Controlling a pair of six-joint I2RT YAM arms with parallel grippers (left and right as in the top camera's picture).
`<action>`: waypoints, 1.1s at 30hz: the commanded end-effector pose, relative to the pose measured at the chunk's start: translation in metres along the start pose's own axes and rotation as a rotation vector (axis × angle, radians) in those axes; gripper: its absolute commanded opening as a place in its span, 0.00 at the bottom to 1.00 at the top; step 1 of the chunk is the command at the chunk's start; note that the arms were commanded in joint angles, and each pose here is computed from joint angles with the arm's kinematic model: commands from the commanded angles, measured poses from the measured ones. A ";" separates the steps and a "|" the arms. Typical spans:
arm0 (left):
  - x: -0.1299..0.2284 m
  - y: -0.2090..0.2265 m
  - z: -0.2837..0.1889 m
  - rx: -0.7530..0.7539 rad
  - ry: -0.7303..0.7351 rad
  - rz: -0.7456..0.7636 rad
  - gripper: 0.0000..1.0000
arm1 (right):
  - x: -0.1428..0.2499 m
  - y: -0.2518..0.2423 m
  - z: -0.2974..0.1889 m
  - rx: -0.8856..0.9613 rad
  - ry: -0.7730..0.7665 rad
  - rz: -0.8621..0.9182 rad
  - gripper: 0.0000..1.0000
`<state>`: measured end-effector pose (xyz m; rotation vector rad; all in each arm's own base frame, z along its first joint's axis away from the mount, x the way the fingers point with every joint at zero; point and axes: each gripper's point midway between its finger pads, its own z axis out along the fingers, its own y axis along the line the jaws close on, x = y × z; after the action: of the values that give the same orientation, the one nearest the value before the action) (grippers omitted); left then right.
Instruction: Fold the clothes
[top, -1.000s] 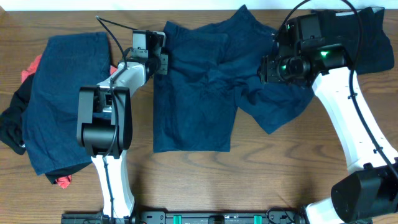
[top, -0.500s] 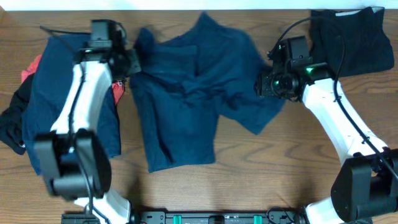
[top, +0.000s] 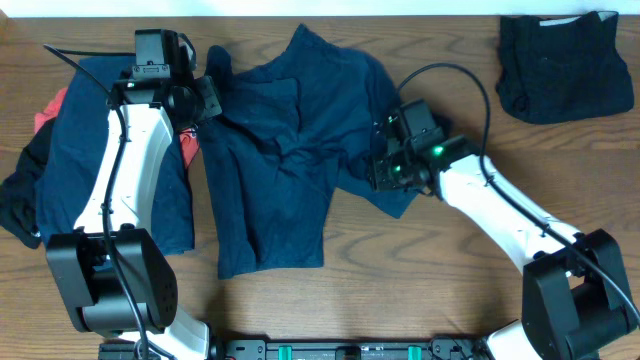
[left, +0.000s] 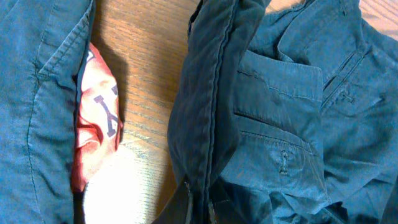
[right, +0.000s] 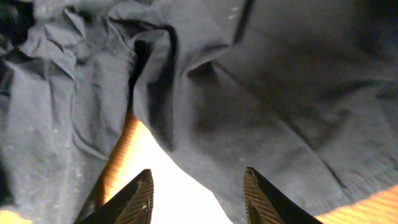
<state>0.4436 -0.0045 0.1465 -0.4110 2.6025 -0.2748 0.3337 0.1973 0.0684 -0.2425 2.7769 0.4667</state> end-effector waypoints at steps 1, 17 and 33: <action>-0.003 0.000 -0.002 -0.003 -0.007 -0.009 0.06 | 0.012 0.001 0.011 0.063 0.000 -0.098 0.48; -0.003 0.000 -0.002 -0.003 -0.007 -0.009 0.06 | 0.023 -0.022 0.034 0.274 -0.129 -0.222 0.52; -0.003 0.000 -0.002 -0.003 -0.007 -0.009 0.06 | 0.032 -0.018 0.043 0.236 -0.092 -0.210 0.01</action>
<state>0.4436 -0.0045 0.1465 -0.4116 2.6029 -0.2749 0.3269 0.1885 0.0206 -0.4527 2.6138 0.0687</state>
